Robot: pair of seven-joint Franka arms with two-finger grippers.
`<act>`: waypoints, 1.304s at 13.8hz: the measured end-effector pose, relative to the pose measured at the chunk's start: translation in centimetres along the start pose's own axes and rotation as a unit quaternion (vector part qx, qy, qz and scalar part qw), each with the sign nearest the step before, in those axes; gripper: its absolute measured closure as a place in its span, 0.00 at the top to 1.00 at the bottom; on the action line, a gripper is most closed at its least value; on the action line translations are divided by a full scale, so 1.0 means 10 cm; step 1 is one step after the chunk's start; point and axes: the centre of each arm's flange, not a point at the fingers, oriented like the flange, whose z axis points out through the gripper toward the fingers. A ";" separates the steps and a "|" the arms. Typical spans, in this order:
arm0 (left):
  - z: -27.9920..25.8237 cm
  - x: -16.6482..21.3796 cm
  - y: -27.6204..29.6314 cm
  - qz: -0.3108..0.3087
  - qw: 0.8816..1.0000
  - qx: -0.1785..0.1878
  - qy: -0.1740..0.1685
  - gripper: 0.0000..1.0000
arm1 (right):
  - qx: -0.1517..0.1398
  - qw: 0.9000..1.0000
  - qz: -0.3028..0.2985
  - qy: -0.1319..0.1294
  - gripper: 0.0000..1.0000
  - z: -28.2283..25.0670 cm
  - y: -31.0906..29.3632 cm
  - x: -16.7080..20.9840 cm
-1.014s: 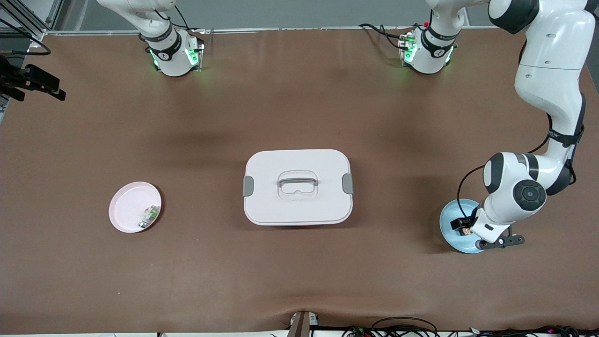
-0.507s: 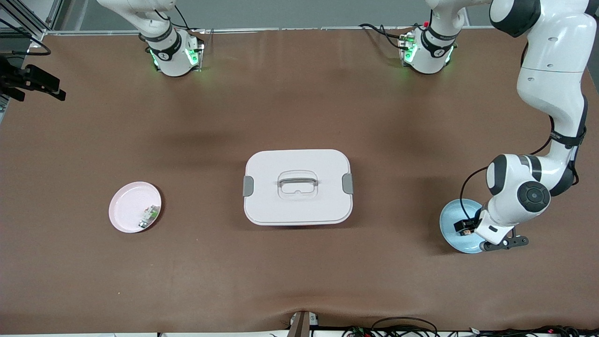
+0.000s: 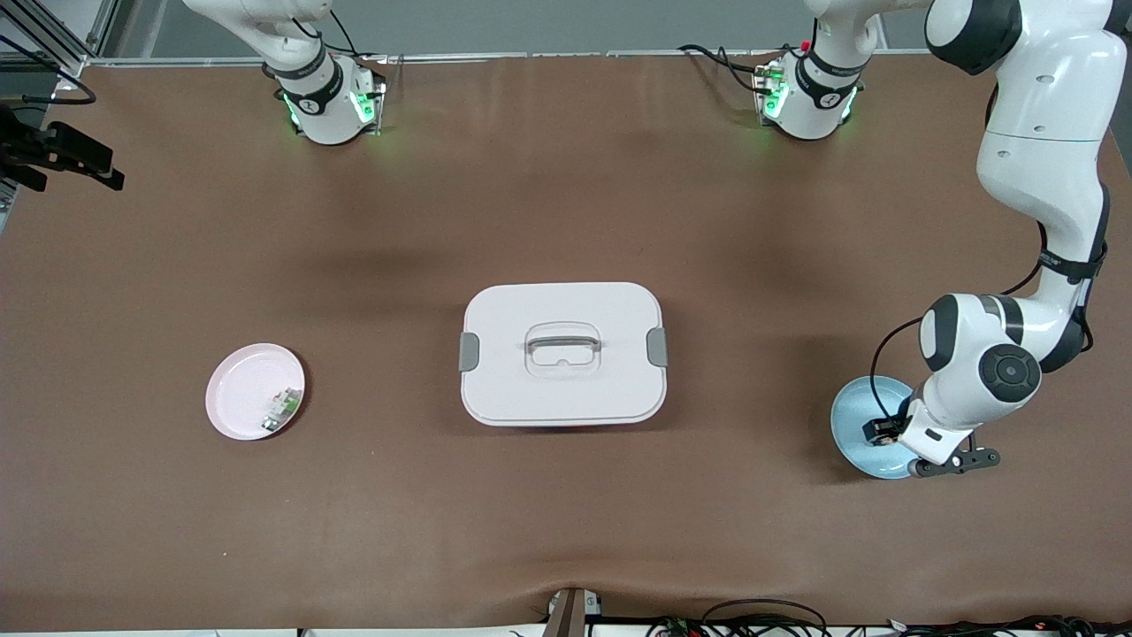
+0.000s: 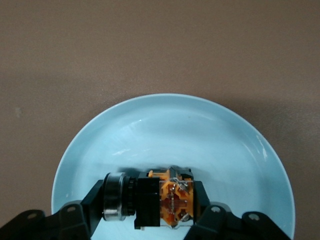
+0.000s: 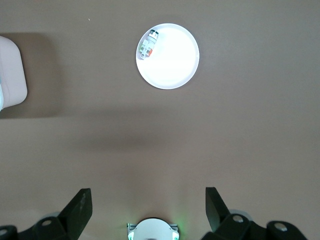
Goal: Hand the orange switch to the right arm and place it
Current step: 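Lift the orange switch and carry it over the white box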
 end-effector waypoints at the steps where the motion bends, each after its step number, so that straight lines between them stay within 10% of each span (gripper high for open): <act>1: -0.01 0.01 0.01 0.000 1.000 -0.001 0.001 0.72 | 0.000 1.000 0.000 0.000 1.00 0.00 0.00 0.00; 11: -1.56 -0.07 0.87 -0.014 0.994 -0.105 -0.037 0.72 | 0.006 0.999 0.037 -0.017 1.00 0.04 0.33 -0.06; 18: -2.36 -0.41 1.83 -0.163 0.950 -0.242 -0.113 0.72 | 0.020 0.999 0.022 -0.016 1.00 0.08 0.16 0.01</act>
